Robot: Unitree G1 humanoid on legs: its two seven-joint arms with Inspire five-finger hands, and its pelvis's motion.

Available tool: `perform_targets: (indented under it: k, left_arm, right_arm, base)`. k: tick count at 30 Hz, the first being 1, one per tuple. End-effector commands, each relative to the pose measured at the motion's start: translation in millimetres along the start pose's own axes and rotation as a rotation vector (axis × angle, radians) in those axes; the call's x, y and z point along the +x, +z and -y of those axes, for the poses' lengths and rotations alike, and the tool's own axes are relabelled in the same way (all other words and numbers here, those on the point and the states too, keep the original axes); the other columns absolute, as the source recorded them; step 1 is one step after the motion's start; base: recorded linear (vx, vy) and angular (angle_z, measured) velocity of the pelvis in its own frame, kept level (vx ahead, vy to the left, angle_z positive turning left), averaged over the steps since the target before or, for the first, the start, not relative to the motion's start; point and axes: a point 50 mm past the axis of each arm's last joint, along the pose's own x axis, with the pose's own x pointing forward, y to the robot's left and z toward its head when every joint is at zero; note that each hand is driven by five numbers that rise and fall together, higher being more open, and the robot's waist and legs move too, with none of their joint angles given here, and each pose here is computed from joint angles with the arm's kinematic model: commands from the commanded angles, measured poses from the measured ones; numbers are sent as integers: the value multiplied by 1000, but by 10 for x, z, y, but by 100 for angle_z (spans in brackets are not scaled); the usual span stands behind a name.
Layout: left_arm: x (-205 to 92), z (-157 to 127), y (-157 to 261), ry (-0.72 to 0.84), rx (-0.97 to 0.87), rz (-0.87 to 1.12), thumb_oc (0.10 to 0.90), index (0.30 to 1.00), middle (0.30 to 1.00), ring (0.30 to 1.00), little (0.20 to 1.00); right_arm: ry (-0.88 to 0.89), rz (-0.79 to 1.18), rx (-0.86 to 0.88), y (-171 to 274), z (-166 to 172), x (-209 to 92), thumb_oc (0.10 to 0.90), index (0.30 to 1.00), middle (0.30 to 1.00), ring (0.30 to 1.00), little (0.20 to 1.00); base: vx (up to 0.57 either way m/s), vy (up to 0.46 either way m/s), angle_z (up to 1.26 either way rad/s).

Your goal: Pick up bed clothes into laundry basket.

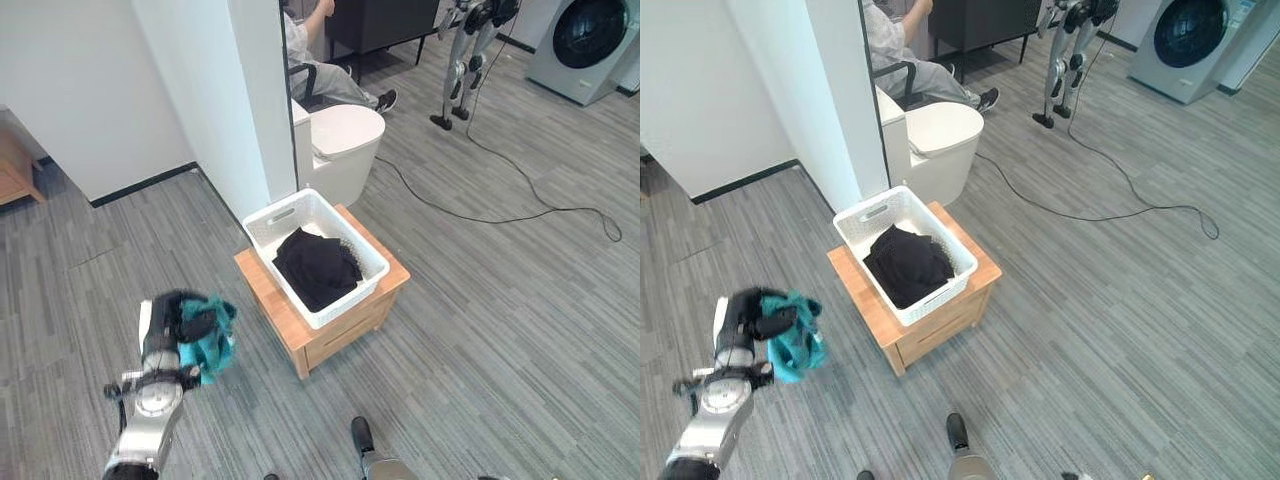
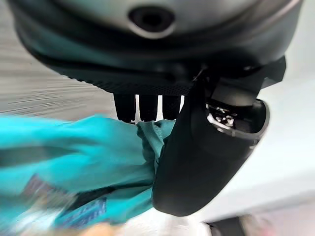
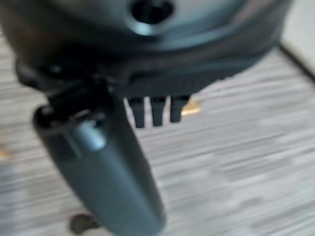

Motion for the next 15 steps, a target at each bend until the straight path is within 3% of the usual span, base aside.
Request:
perform_targets:
  k: [1, 3, 11, 15]
  left_arm:
    - [341, -247, 1229, 170, -42, 561, 400, 300, 300, 300, 300]
    - [291, -198, 1582, 187, -121, 710, 400, 300, 300, 300, 300]
    - [190, 19, 1878, 124, -100, 851, 400, 300, 300, 300, 300]
    - [66, -175, 1953, 197, -124, 929, 400, 300, 300, 300, 300]
  right_arm:
    - [-47, 30, -58, 80, 74, 26, 800, 900, 900, 900, 900]
    - [-36, 62, -89, 148, 29, 17, 800, 900, 900, 900, 900]
    - [4, 21, -129, 17, -67, -8, 800, 900, 900, 900, 900]
    - [36, -57, -116, -207, -155, -55, 800, 900, 900, 900, 900]
  base:
    - [0, 0, 0]
    - [-21, -7, -5]
    - [-14, -14, -11]
    - [-9, -27, -12]
